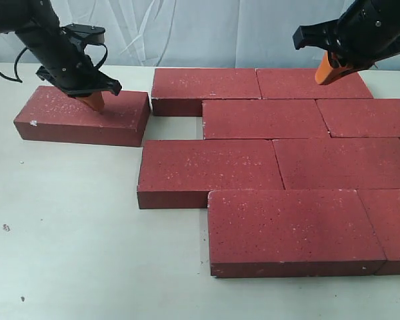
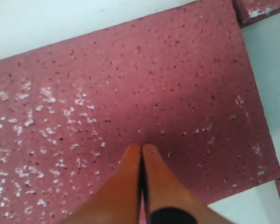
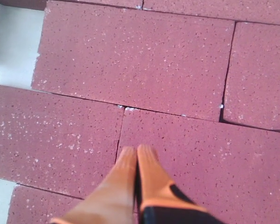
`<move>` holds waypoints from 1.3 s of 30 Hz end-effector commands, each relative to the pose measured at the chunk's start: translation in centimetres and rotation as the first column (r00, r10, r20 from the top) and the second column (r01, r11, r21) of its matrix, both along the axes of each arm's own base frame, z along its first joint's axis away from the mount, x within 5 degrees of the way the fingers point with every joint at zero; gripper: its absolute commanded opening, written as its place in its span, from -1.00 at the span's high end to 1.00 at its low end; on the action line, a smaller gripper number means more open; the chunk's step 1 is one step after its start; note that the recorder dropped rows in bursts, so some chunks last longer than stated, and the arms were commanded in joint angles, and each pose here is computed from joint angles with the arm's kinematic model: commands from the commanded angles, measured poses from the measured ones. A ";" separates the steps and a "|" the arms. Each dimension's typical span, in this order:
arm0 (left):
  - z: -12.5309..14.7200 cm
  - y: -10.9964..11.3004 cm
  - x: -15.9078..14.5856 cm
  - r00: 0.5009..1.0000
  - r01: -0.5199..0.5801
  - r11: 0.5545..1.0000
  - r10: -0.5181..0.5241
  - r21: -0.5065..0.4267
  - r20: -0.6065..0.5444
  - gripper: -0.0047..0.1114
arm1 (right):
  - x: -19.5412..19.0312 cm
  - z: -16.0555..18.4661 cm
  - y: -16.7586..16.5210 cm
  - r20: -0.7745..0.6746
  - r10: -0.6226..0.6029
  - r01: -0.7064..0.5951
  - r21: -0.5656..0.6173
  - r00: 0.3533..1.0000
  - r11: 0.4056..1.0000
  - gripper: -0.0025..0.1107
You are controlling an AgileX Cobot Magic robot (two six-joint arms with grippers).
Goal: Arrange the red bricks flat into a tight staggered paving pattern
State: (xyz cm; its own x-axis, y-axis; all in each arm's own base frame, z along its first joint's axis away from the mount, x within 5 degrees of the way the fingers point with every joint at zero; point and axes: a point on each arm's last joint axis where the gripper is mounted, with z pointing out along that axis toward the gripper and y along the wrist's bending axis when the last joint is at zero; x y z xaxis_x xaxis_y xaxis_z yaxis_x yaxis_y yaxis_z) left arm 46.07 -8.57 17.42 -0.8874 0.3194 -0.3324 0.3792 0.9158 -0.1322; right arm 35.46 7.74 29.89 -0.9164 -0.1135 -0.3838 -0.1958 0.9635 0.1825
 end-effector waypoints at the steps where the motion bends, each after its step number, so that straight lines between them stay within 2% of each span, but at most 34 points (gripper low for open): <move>1: -0.5 -0.6 0.1 1.000 0.004 0.999 -0.004 -0.049 -0.009 0.92 | 0.0 0.2 -0.2 0.017 -0.001 0.001 0.000 1.000 1.000 0.97; 14: -1.2 -0.7 -0.8 0.991 -0.010 0.998 0.002 -0.056 -0.131 0.92 | 0.0 0.2 -0.2 0.017 -0.001 0.001 0.002 1.000 1.000 0.97; 23: -1.2 -0.9 -1.1 0.987 -0.019 0.996 0.004 -0.084 -0.163 0.92 | 0.0 0.2 -0.2 0.017 -0.001 0.001 0.002 1.000 1.000 0.97; 30: -0.9 -1.8 -1.1 0.984 -0.049 0.984 0.018 -0.174 -0.175 0.92 | 0.0 0.2 -0.2 0.019 -0.001 0.001 0.002 1.000 1.000 0.97; 33: -1.0 -1.7 -1.2 0.985 -0.036 0.988 0.009 -0.152 -0.174 0.92 | 0.0 0.2 -0.2 0.019 -0.001 0.001 0.002 1.000 1.000 0.97; 39: -1.3 -0.7 -1.4 0.983 0.015 0.999 -0.023 -0.041 -0.182 0.92 | 0.0 0.2 -0.2 0.019 -0.001 0.001 0.002 1.000 1.000 0.97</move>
State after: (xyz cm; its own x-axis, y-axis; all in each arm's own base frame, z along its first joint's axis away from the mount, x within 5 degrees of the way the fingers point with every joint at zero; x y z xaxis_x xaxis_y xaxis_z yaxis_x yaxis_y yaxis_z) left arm 44.91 -9.65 16.36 -0.9340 0.2906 -0.2079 0.3413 0.8976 -0.2791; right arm 35.49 7.76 29.91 -0.9143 -0.1158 -0.3881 -0.1995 0.9627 0.1828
